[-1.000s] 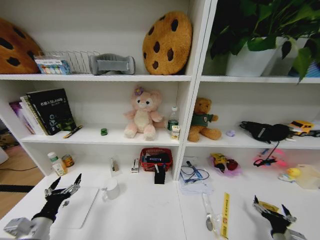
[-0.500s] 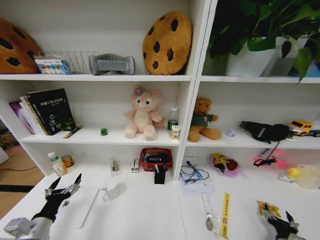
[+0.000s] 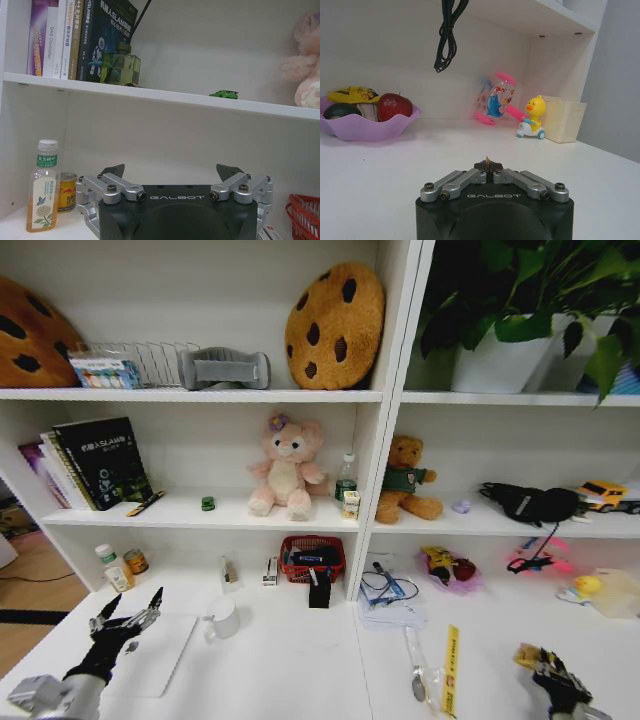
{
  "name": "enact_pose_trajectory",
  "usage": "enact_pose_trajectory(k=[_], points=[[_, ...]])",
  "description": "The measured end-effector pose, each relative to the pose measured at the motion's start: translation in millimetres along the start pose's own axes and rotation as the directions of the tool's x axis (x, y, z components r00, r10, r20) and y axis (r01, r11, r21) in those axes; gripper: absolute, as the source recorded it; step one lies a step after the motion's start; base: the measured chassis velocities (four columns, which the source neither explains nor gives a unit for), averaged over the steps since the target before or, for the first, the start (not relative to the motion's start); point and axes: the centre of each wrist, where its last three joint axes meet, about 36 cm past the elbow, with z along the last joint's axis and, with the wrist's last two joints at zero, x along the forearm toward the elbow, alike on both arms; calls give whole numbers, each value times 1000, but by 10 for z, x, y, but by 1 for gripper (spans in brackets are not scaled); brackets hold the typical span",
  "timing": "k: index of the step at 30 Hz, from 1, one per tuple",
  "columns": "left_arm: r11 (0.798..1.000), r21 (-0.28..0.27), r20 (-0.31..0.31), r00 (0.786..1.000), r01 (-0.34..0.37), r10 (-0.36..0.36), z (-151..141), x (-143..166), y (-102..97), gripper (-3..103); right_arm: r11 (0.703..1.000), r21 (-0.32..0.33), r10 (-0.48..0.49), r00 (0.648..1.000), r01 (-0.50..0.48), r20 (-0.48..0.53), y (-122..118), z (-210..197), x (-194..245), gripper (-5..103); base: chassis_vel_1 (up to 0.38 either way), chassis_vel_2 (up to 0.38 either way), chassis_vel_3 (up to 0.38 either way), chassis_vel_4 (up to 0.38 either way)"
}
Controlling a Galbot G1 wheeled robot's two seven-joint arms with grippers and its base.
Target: Organize the objects on the table.
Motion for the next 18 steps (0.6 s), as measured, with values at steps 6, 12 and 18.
enact_pose_trajectory(k=[6, 12, 18], points=[[1000, 0, 0, 1000, 0, 0, 0, 0, 0, 100, 1000, -9, -27, 999, 28, 20, 51, -70, -6, 1, 0, 0, 0, 0], [1000, 0, 0, 1000, 0, 0, 0, 0, 0, 100, 997, -21, -68, 996, 69, 56, 144, -205, -70, 0, 0, 0, 0, 0], [1000, 0, 0, 1000, 0, 0, 0, 0, 0, 100, 980, -7, -194, 963, 198, 186, 710, -944, -785, 0, 0, 0, 0, 0]])
